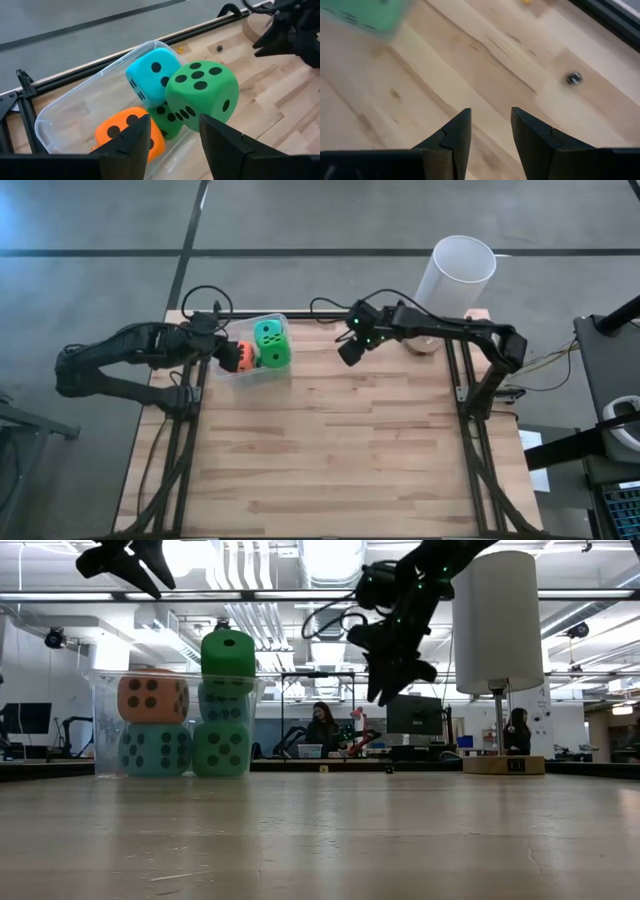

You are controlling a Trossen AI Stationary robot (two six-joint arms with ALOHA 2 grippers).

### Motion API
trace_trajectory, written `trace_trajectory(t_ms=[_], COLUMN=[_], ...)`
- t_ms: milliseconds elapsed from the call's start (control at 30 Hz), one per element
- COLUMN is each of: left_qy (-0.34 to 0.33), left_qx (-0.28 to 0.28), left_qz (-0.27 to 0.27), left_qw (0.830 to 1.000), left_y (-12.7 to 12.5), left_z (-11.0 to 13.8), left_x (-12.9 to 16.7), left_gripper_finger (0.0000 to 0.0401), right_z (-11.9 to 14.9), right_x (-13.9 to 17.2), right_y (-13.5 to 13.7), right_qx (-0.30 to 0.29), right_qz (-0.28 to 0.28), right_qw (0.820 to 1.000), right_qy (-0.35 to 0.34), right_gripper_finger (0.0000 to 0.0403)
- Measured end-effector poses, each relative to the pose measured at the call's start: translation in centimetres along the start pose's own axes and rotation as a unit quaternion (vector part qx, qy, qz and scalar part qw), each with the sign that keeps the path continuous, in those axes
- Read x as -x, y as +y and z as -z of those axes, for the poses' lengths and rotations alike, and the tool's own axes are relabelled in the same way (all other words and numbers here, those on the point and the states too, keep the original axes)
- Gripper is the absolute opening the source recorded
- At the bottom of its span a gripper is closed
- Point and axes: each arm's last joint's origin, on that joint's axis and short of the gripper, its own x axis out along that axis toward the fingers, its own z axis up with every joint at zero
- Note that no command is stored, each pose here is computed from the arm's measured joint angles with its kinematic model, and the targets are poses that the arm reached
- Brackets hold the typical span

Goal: Pick & Place Dice
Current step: Put the small black dice into the transparent bin

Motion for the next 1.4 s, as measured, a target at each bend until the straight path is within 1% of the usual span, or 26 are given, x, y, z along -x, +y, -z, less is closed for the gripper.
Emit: trace_trajectory(t_ms=[67,200,367,533,667,867,1000,1100,1267,1400], left_qy=[-0.001,-0.002,-0.02,-0.048,-0.059,-0.064,-0.064,-0.064,-0.064,-0.064], left_qx=[0.0,0.003,0.036,0.056,0.063,0.068,0.069,0.069,0.069,0.069], left_qz=[0.001,0.006,0.029,0.058,0.069,0.074,0.075,0.075,0.075,0.075], left_qw=[1.0,1.0,0.999,0.996,0.994,0.993,0.993,0.993,0.993,0.993], left_y=[0.0,-0.1,-0.5,-1.1,-1.3,-1.4,-1.5,-1.5,-1.4,-1.4], left_z=[0.0,-0.1,-0.5,-1.1,-1.4,-1.5,-1.5,-1.5,-1.5,-1.5], left_x=[0.0,0.0,0.1,0.1,0.2,0.2,0.2,0.2,0.2,0.2], left_gripper_finger=[0.0174,0.0173,0.0166,0.0164,0.0166,0.0168,0.0164,0.0164,0.0165,0.0163], right_z=[-0.3,-0.8,-1.3,-1.7,-2.0,-3.0,-3.8,-4.5,-4.8,-4.9], right_x=[-0.1,-0.9,-2.0,-4.1,-5.5,-7.3,-8.3,-8.4,-8.5,-8.5], right_y=[-0.9,-2.5,-4.1,-6.0,-7.2,-7.2,-7.3,-7.4,-7.3,-7.3], right_qx=[-0.006,0.002,0.016,0.025,0.022,0.052,0.056,0.065,0.07,0.074], right_qz=[0.013,0.027,0.04,0.02,0.035,0.035,0.039,0.041,0.043,0.05], right_qw=[1.0,0.999,0.999,0.997,0.995,0.992,0.99,0.989,0.986,0.985], right_qy=[0.015,0.025,0.034,0.071,0.091,0.106,0.124,0.13,0.147,0.144], right_gripper_finger=[0.0132,0.0135,0.0134,0.0127,0.0125,0.0125,0.0118,0.0114,0.0109,0.0115])
